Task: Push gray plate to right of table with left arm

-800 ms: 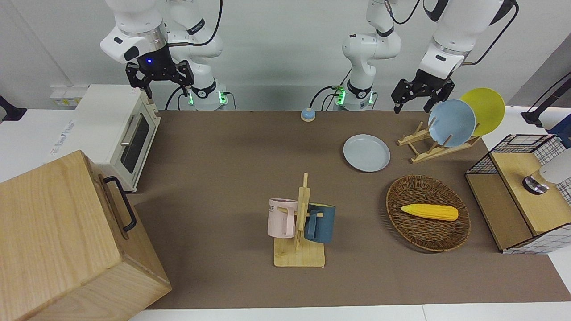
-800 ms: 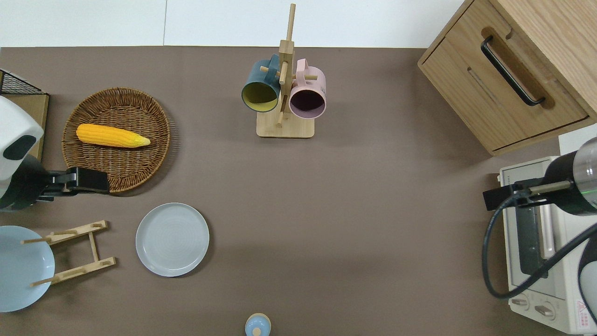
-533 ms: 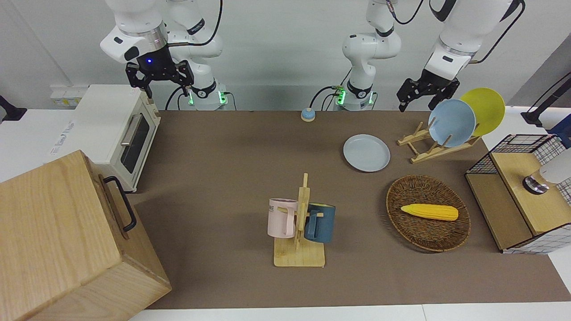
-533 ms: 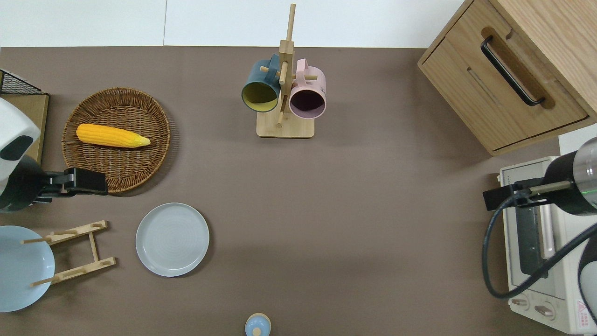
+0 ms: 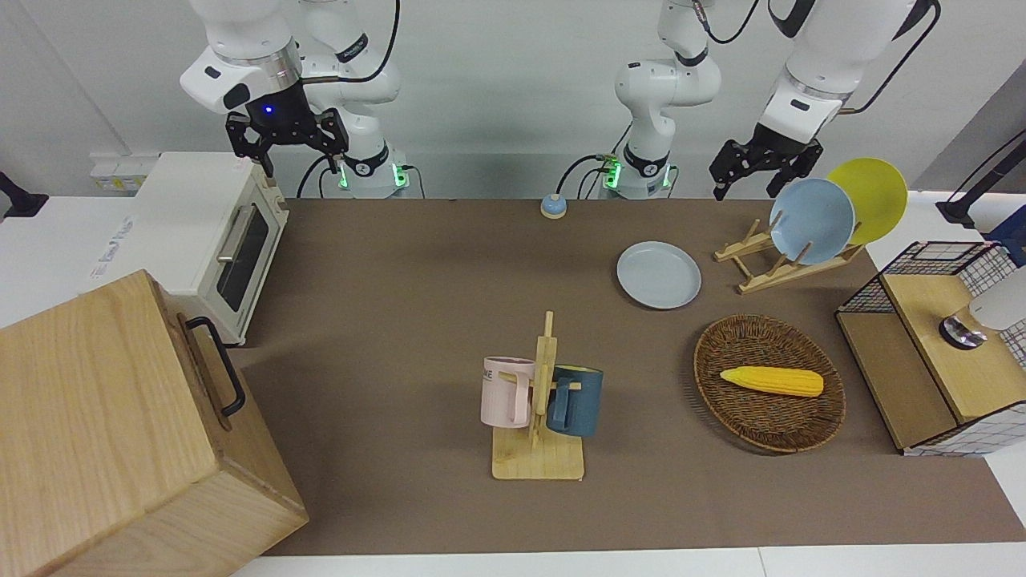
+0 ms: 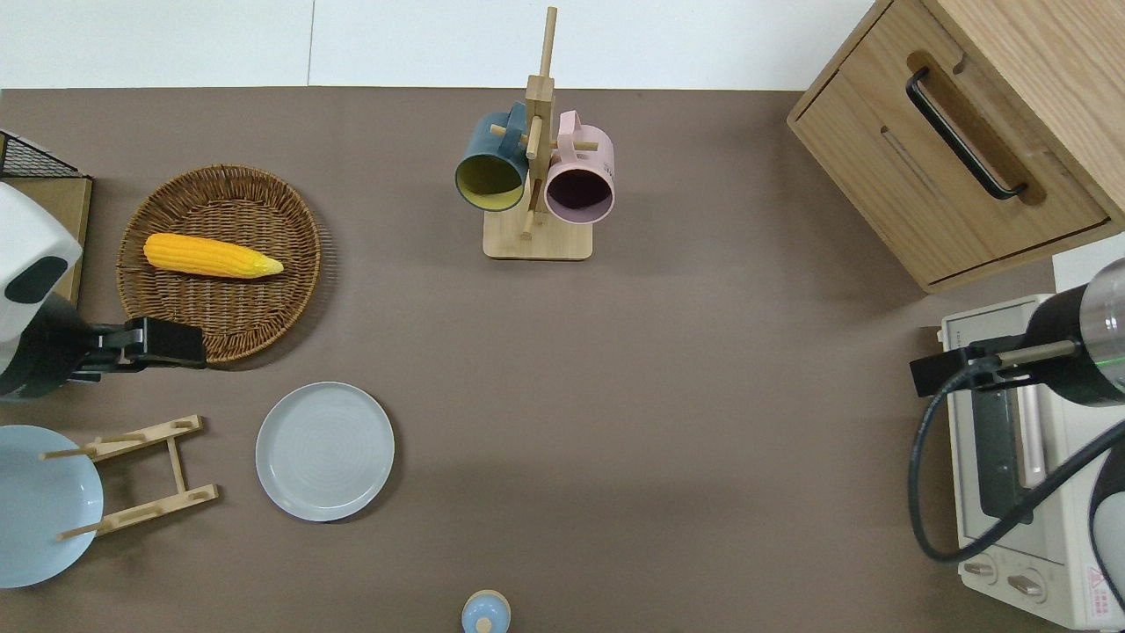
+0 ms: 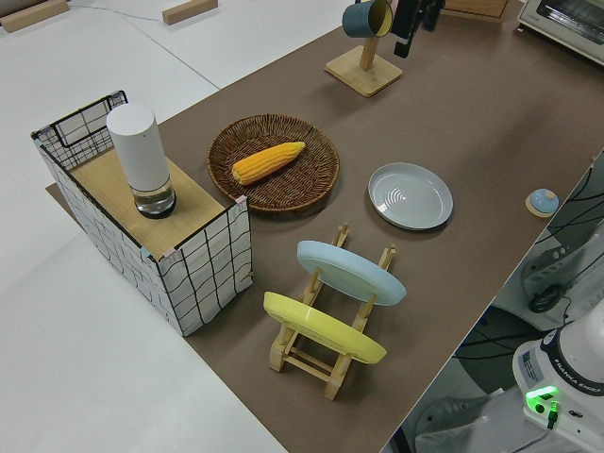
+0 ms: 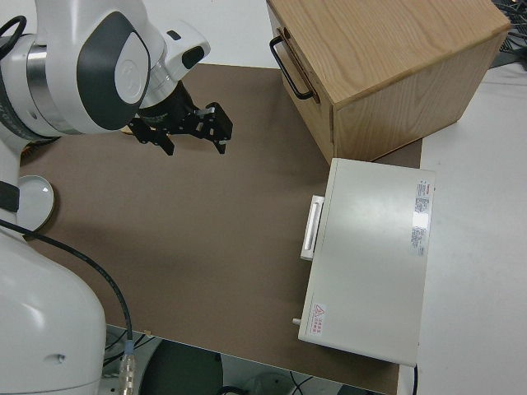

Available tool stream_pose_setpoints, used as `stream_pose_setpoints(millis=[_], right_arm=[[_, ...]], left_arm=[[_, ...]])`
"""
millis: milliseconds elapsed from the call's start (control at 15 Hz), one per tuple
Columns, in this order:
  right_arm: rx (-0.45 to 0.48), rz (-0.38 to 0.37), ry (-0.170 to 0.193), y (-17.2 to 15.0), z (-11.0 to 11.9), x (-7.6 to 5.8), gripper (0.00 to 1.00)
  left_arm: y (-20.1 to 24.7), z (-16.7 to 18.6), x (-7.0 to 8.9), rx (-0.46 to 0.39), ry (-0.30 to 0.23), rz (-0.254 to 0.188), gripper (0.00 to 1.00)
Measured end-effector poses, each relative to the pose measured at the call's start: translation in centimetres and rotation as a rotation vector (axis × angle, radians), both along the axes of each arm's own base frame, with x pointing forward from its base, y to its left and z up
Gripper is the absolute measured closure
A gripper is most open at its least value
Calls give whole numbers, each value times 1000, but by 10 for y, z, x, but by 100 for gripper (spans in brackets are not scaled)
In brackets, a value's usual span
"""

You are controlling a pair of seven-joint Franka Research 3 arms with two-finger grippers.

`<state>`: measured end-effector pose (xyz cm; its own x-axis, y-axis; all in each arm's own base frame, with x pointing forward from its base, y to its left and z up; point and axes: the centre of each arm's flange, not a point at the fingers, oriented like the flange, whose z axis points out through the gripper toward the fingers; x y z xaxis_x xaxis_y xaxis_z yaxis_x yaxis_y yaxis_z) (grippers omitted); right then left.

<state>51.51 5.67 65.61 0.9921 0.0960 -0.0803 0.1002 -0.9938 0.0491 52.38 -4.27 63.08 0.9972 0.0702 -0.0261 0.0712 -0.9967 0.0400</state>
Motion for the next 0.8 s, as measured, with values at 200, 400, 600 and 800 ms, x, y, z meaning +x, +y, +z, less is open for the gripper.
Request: stream_pose_setpoints(millis=[200,400,600,800], right_arm=[[0,0,0,0,0,0,0],[0,0,0,0,0,0,0],[0,0,0,0,0,0,0],[0,0,0,0,0,0,0]], left_arm=[[-1,-15,-2,2,32,-1,0],[0,-35,-2,4,52,1,0],[15,-80,-1,5,81,31,0],[49,-132,-6,-2,101,49,0]])
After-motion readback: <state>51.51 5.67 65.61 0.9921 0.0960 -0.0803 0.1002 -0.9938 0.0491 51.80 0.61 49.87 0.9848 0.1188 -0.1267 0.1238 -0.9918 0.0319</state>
